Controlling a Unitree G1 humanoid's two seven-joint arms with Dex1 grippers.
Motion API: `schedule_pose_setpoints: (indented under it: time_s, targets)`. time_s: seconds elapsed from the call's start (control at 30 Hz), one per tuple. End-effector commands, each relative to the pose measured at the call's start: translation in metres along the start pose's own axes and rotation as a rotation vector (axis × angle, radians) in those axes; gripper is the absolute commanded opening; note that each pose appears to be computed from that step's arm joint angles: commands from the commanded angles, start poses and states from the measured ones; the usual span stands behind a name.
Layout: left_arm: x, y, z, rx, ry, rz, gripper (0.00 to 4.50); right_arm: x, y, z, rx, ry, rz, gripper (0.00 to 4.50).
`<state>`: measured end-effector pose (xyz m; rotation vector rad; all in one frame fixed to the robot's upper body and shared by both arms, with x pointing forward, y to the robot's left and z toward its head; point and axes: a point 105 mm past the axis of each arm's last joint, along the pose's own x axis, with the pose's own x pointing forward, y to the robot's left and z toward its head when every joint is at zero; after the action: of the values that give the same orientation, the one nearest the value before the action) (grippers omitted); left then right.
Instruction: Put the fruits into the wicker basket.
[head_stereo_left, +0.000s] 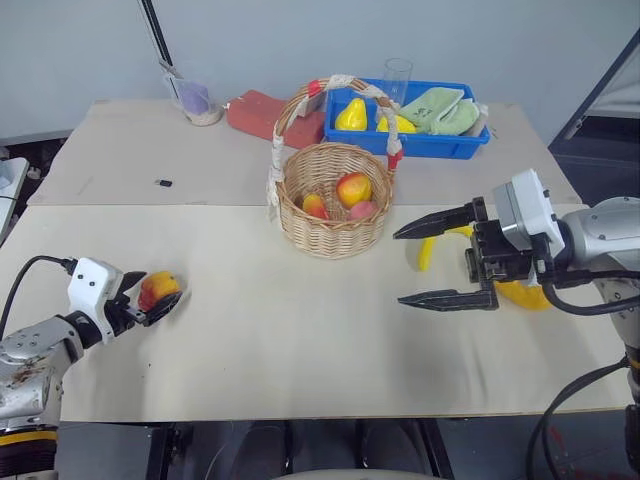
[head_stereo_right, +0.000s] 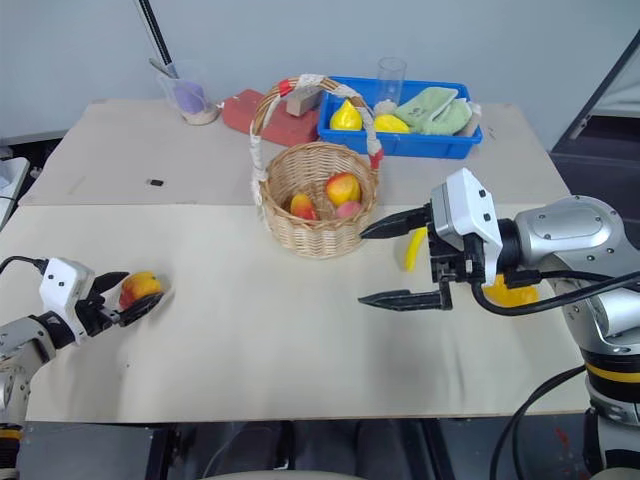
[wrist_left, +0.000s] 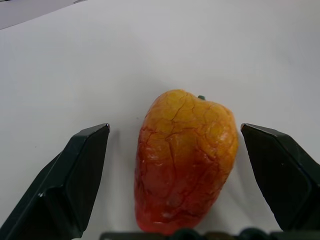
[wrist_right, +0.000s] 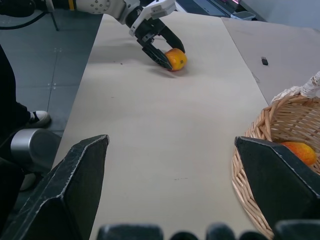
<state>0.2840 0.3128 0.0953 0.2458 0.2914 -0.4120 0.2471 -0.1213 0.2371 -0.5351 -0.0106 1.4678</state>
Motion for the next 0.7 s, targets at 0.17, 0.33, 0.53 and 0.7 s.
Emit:
schedule_pose_setpoints:
  time_s: [0.17,0.33,0.53,0.7]
  targets:
    - [0.006,0.001,0.013,0.035,-0.058,0.0,1.81,-0.005,-0.005,0.007,-0.044,-0.003,-0.052,4.5]
    - [0.007,-0.024,0.05,0.074,-0.149,-0.126,1.81,-0.013,-0.007,0.007,-0.041,0.011,-0.096,4.5]
    - [0.029,-0.103,0.159,0.209,-0.412,-0.397,1.81,-0.029,-0.014,0.004,-0.02,0.033,-0.226,4.5]
    - [0.061,-0.126,0.206,0.305,-0.512,-0.394,1.81,-0.036,-0.027,-0.002,-0.016,0.053,-0.357,4.5]
